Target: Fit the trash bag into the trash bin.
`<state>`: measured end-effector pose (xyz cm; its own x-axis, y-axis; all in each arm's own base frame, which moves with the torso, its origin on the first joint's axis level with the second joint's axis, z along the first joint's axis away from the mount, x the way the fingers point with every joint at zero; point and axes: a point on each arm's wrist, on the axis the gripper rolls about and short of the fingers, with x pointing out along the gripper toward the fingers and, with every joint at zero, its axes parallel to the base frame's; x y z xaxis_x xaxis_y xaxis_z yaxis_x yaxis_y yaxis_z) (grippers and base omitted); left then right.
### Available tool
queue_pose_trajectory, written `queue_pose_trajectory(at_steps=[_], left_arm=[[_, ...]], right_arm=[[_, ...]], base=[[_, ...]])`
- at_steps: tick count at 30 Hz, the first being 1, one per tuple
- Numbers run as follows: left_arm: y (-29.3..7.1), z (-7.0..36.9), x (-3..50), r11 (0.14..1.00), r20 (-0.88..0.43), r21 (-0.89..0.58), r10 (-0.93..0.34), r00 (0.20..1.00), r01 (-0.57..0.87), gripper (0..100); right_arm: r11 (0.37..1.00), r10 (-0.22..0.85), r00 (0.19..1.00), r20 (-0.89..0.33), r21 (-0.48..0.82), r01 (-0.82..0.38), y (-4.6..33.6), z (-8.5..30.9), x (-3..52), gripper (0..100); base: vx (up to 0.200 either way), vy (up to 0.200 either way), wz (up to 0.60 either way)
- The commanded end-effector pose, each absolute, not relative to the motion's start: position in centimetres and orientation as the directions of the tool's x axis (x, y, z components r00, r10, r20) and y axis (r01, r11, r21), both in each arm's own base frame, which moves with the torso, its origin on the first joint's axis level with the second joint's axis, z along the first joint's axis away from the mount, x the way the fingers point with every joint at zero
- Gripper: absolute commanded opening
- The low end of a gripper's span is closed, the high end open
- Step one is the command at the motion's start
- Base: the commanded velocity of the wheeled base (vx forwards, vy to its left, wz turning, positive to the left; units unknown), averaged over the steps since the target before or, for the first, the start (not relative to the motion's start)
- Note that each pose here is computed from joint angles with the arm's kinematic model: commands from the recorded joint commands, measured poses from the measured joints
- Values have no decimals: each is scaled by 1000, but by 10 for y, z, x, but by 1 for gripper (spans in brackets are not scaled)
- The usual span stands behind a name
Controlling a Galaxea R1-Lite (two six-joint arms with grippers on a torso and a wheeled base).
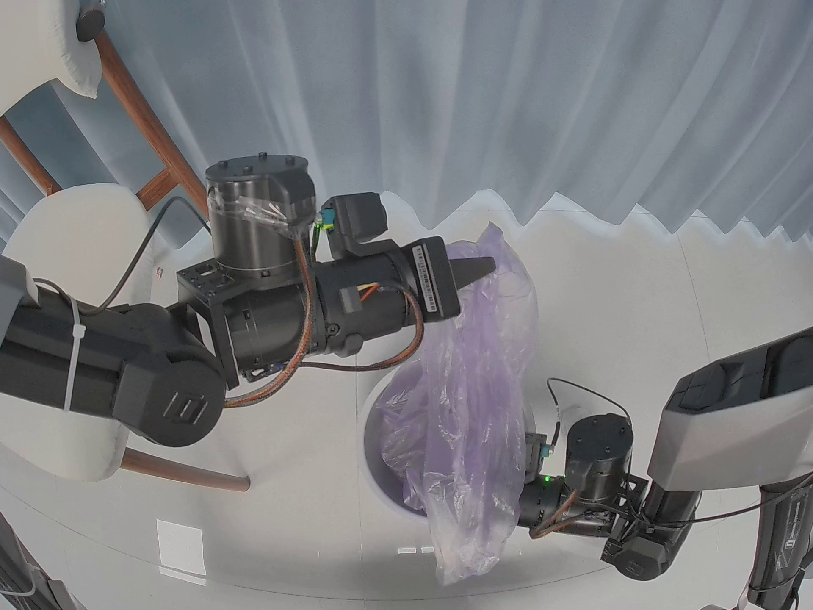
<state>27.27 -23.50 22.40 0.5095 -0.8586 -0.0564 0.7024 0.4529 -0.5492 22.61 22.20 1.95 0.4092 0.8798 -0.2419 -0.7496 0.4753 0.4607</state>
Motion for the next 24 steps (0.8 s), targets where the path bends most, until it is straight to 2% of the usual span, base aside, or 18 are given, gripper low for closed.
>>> queue_pose_trajectory(at_steps=[1,2,5,9,11,12,14,16,17,19,20,22,24], left_arm=[[-243,218,262,436,-75,-553,-875,479,710,0],[-246,215,257,431,-84,-554,-880,467,712,0],[-248,209,253,423,-88,-555,-886,455,716,0],[-247,204,250,426,-101,-558,-887,451,712,0],[-247,204,249,428,-103,-555,-886,452,713,0],[-247,204,249,428,-103,-555,-886,452,713,0],[-244,203,249,435,-110,-555,-883,456,709,0],[-243,202,249,439,-114,-556,-881,458,706,0],[-235,192,248,464,-154,-564,-872,465,683,0],[-231,188,246,474,-168,-565,-867,468,675,0],[-226,182,244,490,-191,-569,-860,473,660,0],[-219,173,236,517,-229,-572,-846,481,637,0],[-217,171,229,518,-241,-573,-847,474,635,0]], right_arm=[[541,839,505,-203,419,-729,229,10,255,0],[579,811,552,-191,395,-714,230,8,264,0],[623,775,606,-179,376,-686,230,10,272,0],[640,763,611,-212,378,-669,224,14,265,0],[649,760,578,-297,392,-652,209,17,240,0],[649,760,578,-297,392,-652,209,17,240,0],[628,777,504,-377,411,-661,194,20,203,0],[624,780,493,-386,415,-662,191,20,198,0],[625,777,470,-418,425,-655,173,29,176,0],[630,774,477,-417,425,-650,167,32,173,0],[647,761,509,-402,421,-636,160,38,175,0],[722,691,604,-397,407,-560,137,44,186,0],[776,629,645,-435,400,-487,120,42,187,0]], base=[[0,0,0],[0,0,0],[0,0,0],[0,0,0],[0,0,0],[0,0,0],[0,0,0],[0,0,0],[0,0,0],[0,0,0],[0,0,0],[0,0,0],[0,0,0]])
